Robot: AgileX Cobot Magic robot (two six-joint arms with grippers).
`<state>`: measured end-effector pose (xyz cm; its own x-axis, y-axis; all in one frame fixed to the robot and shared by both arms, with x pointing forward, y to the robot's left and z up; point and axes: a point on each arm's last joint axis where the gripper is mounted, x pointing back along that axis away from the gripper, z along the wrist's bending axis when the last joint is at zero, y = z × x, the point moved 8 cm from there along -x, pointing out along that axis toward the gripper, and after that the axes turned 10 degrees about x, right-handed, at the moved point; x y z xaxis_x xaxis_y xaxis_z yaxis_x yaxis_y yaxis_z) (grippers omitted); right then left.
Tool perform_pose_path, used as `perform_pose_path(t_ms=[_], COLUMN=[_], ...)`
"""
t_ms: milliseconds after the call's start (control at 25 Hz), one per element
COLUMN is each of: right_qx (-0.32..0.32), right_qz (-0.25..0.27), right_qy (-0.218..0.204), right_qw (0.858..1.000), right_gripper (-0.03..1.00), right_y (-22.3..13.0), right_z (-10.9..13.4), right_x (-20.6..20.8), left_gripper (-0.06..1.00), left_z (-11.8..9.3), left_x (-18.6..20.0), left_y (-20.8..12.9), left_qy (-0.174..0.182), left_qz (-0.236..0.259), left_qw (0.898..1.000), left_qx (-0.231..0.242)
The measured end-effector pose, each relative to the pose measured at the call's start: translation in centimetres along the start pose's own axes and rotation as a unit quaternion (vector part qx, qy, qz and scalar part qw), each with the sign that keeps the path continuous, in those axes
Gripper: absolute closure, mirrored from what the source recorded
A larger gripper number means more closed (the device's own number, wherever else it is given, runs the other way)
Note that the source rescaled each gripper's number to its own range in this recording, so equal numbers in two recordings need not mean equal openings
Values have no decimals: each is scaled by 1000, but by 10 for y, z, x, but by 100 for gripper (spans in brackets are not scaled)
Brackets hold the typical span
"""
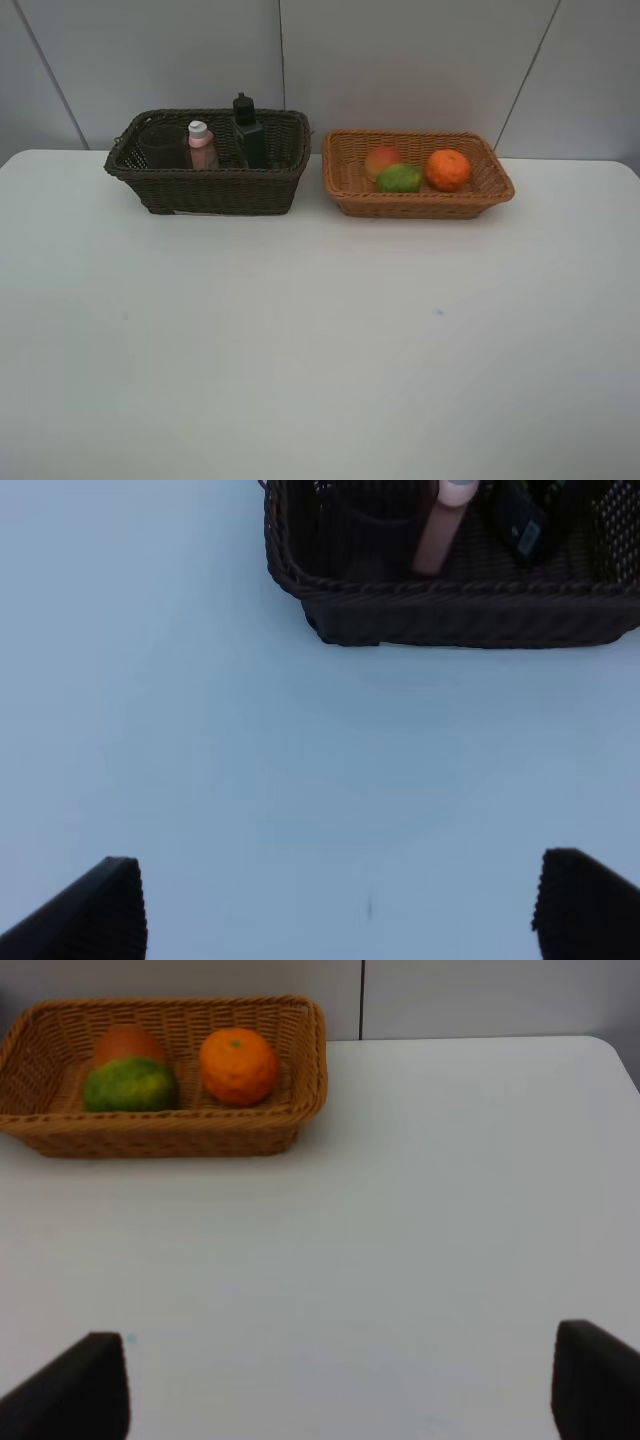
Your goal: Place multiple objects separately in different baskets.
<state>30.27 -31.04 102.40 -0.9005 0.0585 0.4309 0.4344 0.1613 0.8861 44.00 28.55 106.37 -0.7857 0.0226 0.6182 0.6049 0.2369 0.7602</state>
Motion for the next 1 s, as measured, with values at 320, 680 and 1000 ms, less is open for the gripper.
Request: perform_pose_path(t_ms=[320, 680, 1000], right_qx=[0, 0, 0], right_qz=[0, 0, 0], right_qy=[0, 0, 0], right_qw=[1000, 1000, 1000], right_gripper=[12, 12, 12], right_y=[0, 0, 0], right_z=[0, 0, 0], right_x=[0, 0, 0], left_gripper=[-6, -6, -6], left_z=[25, 31, 25], left_x=[29, 49, 45], left_y=[-55, -64, -79], left_qy=[-11, -22, -42], left_qz=[-39, -77, -41], left_qw=[999, 997, 998], left_qx=[4, -17, -1])
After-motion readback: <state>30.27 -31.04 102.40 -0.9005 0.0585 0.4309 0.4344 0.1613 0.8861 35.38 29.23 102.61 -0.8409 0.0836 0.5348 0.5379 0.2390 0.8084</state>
